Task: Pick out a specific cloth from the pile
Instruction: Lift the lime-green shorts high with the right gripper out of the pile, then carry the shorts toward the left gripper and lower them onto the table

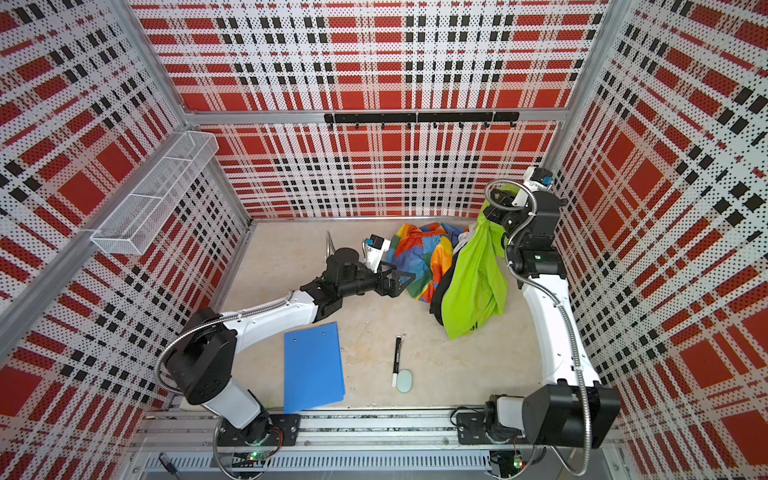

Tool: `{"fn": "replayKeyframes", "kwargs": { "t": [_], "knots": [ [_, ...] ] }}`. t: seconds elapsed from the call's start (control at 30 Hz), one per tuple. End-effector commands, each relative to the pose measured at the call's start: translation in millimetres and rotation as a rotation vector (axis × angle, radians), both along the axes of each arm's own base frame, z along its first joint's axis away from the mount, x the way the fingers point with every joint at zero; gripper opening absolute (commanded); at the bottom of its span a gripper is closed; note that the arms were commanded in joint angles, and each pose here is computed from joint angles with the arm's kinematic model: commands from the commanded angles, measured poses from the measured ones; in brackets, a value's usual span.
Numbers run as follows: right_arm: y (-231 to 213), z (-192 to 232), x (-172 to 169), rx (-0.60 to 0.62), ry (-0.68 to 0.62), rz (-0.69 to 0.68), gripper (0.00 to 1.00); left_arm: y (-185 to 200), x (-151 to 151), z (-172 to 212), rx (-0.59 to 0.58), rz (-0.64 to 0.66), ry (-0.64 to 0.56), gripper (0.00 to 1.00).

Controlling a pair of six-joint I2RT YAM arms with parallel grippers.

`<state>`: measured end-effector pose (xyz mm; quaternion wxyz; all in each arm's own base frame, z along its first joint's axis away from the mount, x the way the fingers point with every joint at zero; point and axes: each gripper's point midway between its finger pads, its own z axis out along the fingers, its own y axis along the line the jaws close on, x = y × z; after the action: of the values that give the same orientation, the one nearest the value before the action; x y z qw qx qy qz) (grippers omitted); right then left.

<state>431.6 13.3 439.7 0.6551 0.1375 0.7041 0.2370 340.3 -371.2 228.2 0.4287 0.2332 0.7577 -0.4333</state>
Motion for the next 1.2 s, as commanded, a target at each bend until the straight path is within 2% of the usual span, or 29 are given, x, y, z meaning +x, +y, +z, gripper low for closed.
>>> {"fn": "replayKeyframes", "kwargs": {
  "t": [0.0, 0.2, 0.43, 0.63, 0.87, 1.17],
  "knots": [
    [7.8, 113.9, -42.6, 0.047, -0.367, 0.035, 0.0, 5.8, -6.9, 35.3, -0.065, -0.016, -0.083, 0.99],
    [13.6, 170.1, -68.9, 0.133, -0.567, 0.099, 0.0, 10.9, -17.5, 62.9, -0.105, -0.034, -0.144, 0.99],
    [15.0, 226.1, -111.1, 0.247, -0.813, 0.178, 0.01, 24.4, -25.8, 78.5, -0.128, -0.025, -0.175, 0.99],
    [33.0, 259.2, -134.9, 0.338, -0.967, 0.375, 0.01, 43.6, -36.4, 121.4, -0.189, -0.012, -0.236, 0.99],
    [76.3, 268.6, -136.2, 0.349, -0.986, 0.533, 0.01, 72.9, -55.4, 178.5, -0.201, 0.046, -0.358, 0.99],
    [167.4, 245.3, -119.4, 0.332, -0.885, 0.709, 0.01, 113.3, -79.2, 237.9, -0.184, 0.104, -0.452, 0.99]
  ]
}}
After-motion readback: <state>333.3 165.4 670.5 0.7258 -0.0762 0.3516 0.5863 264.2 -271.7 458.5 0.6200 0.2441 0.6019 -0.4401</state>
